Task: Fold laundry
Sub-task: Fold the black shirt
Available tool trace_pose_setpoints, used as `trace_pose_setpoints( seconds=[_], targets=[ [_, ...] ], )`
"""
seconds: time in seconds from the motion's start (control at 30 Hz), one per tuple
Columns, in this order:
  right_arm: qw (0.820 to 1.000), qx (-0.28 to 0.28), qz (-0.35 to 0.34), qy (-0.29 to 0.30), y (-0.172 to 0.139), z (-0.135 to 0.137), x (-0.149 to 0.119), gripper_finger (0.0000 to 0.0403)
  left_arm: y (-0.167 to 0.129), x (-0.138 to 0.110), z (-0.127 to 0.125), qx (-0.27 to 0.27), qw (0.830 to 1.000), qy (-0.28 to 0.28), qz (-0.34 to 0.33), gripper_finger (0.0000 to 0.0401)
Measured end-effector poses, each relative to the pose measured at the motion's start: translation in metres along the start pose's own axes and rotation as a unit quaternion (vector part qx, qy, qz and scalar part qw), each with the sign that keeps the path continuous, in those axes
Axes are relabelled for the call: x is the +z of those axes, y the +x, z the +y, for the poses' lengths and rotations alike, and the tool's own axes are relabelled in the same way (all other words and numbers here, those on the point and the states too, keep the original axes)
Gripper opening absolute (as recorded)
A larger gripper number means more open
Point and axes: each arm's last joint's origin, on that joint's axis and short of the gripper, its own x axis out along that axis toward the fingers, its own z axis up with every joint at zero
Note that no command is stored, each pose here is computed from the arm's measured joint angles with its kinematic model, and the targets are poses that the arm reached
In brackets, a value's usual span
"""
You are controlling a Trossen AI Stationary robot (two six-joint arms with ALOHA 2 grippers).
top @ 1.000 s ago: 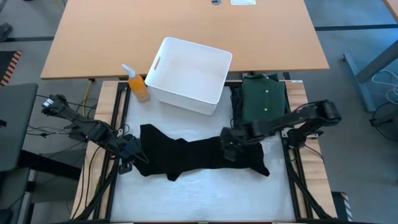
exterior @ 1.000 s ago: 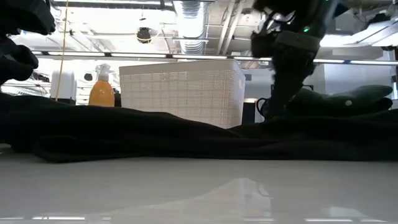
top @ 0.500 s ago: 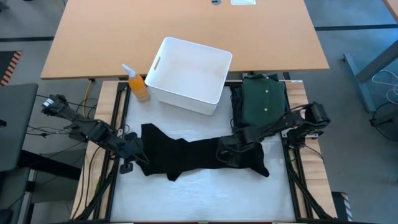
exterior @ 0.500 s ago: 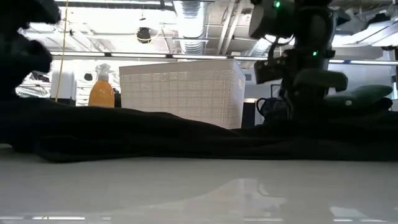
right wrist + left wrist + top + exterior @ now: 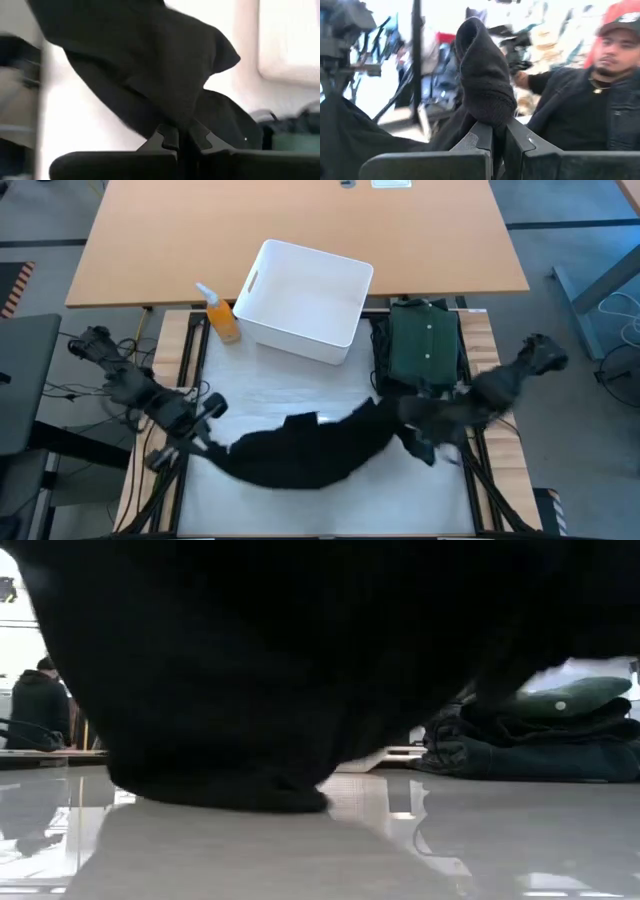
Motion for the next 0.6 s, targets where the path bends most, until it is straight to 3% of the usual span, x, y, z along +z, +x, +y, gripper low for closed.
trace_pose_setpoints(
  seconds=[0.1,0.23,0.4,0.5,0.6],
  targets=[
    [0.998,0.043,-0.055,-0.006,-0.036,0.018,-0.01,0.0019,0.004,0.009,-0.011,-0.017,1.0,0.016,-0.011,0.0],
    [0.989,0.113,-0.098,-0.015,-0.064,0.044,-0.026,0.0019,0.021,-0.001,-0.022,-0.027,0.999,0.018,0.008,0.0],
    [0.964,0.197,-0.169,-0.062,-0.086,0.077,-0.035,0.0019,0.052,-0.012,-0.048,-0.11,0.993,0.038,0.001,0.0],
    [0.957,0.179,-0.213,-0.086,-0.091,0.081,-0.033,0.0019,0.064,-0.003,-0.064,-0.111,0.988,0.105,0.006,0.0],
    [0.96,0.131,-0.235,-0.083,-0.09,0.07,-0.028,0.002,0.071,0.017,-0.071,-0.037,0.987,0.156,0.006,0.0]
  ],
)
